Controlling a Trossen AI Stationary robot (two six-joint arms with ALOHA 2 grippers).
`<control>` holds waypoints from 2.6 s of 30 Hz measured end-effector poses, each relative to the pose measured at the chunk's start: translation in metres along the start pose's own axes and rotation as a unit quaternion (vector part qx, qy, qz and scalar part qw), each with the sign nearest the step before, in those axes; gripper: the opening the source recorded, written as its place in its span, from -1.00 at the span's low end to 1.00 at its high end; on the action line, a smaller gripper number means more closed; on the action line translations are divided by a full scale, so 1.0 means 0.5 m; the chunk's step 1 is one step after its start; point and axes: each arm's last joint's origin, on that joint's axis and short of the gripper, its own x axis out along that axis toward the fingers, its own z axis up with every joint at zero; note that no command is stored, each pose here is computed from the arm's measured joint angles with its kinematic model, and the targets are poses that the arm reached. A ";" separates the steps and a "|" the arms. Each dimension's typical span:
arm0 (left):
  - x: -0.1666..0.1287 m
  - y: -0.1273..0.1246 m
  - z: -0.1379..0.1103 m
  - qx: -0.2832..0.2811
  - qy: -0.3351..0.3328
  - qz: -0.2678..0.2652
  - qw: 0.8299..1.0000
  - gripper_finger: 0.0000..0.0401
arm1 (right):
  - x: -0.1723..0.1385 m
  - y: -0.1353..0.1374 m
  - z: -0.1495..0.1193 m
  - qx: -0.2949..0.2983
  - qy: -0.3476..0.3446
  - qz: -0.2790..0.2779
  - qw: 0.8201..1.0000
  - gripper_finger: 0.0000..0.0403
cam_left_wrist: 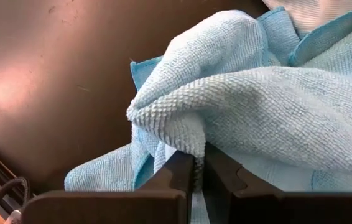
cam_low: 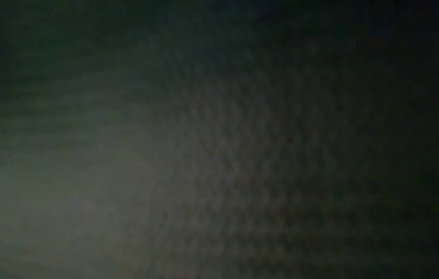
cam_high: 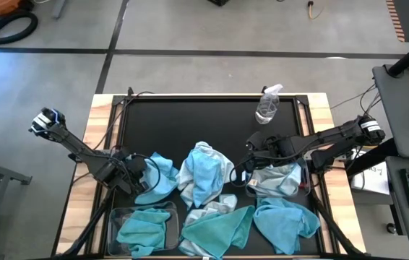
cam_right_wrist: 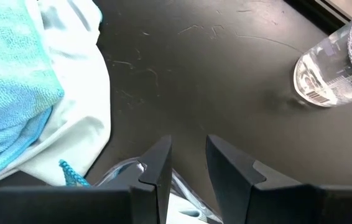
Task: Sort microfiber towel by color & place in baskets
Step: Put the blue towel into the bottom transparent bin
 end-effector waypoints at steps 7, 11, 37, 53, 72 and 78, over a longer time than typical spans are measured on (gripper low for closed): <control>-0.014 -0.006 0.010 0.007 0.004 -0.014 1.000 -0.99 | 0.000 0.000 0.000 0.001 0.000 0.001 1.000 -0.54; -0.061 -0.020 0.041 -0.013 0.007 -0.056 0.998 -0.99 | 0.000 0.000 0.000 0.002 -0.001 0.001 1.000 -0.54; -0.344 -0.098 0.177 0.209 0.027 -0.279 0.937 -0.99 | 0.000 0.001 0.000 -0.002 -0.001 0.002 1.000 -0.54; -0.467 -0.136 0.128 0.267 -0.004 -0.359 0.894 -0.99 | 0.000 0.001 0.001 0.004 -0.002 0.003 1.000 -0.54; -0.352 -0.263 0.056 0.270 0.087 -0.242 0.928 -0.76 | 0.000 0.002 0.000 0.016 0.001 0.006 1.000 -0.54; -0.343 -0.260 0.051 0.283 0.097 -0.212 0.930 -0.62 | 0.000 0.002 0.000 0.022 0.003 0.007 1.000 -0.54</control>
